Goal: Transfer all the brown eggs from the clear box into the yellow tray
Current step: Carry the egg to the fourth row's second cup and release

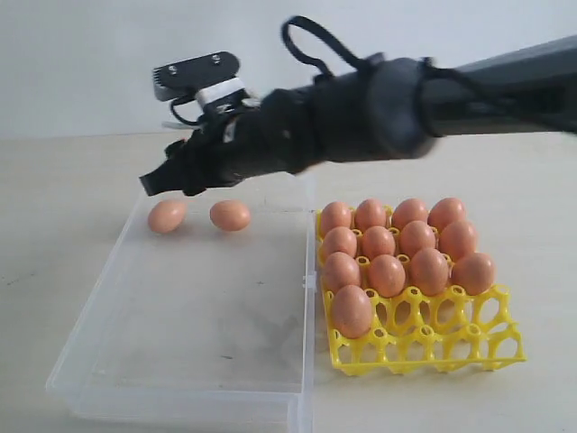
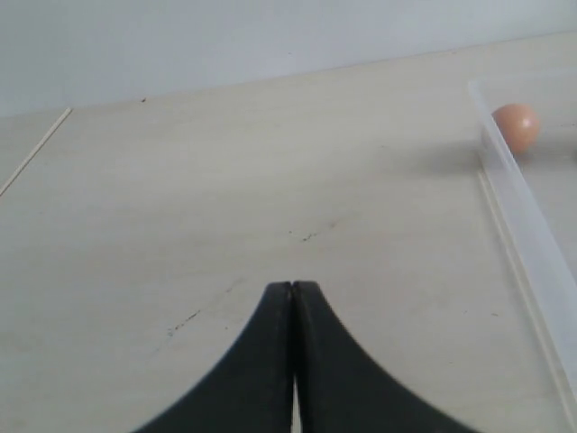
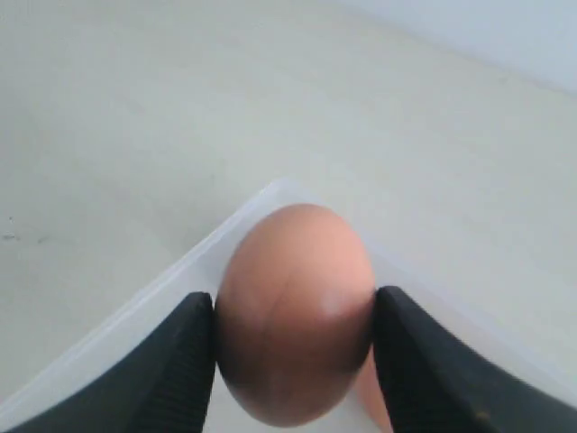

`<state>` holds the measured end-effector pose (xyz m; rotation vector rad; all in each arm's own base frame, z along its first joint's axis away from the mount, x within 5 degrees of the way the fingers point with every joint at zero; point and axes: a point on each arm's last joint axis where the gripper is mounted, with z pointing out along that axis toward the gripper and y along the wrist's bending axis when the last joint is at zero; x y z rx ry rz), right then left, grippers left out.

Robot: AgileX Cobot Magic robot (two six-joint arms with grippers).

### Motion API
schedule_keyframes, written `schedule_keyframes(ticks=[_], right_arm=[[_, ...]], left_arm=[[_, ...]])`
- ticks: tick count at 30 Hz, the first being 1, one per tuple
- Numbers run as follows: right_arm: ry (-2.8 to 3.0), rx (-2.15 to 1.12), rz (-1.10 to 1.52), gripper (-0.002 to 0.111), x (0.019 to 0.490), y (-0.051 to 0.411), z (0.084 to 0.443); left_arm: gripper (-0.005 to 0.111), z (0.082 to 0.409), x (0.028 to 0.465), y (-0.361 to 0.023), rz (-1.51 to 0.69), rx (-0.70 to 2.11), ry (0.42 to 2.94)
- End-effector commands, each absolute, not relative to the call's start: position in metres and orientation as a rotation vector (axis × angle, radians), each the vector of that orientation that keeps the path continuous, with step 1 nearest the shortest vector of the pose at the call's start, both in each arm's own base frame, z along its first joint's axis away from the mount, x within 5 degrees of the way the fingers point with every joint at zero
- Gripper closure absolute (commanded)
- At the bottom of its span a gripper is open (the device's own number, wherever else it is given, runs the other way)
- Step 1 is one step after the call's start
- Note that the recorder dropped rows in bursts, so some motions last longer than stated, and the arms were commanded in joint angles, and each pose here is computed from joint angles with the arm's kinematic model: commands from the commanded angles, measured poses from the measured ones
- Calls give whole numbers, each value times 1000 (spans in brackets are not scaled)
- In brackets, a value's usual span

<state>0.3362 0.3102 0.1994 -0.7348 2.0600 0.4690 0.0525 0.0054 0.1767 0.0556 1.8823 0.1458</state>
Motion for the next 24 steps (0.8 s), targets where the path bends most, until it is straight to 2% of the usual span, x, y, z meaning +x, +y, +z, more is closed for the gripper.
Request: schedule_keyframes(ticks=[1, 5, 13, 24], right_arm=[[1835, -701, 435, 108, 284, 255, 209], [1786, -644, 408, 108, 233, 202, 200], [1905, -529, 331, 108, 175, 136, 164], [2008, -478, 296, 108, 166, 123, 142]], left_arm=[[107, 179, 52, 5, 136, 55, 1863], [107, 179, 52, 5, 136, 55, 1863], [107, 179, 52, 5, 136, 55, 1863], [107, 179, 52, 5, 136, 55, 1863]])
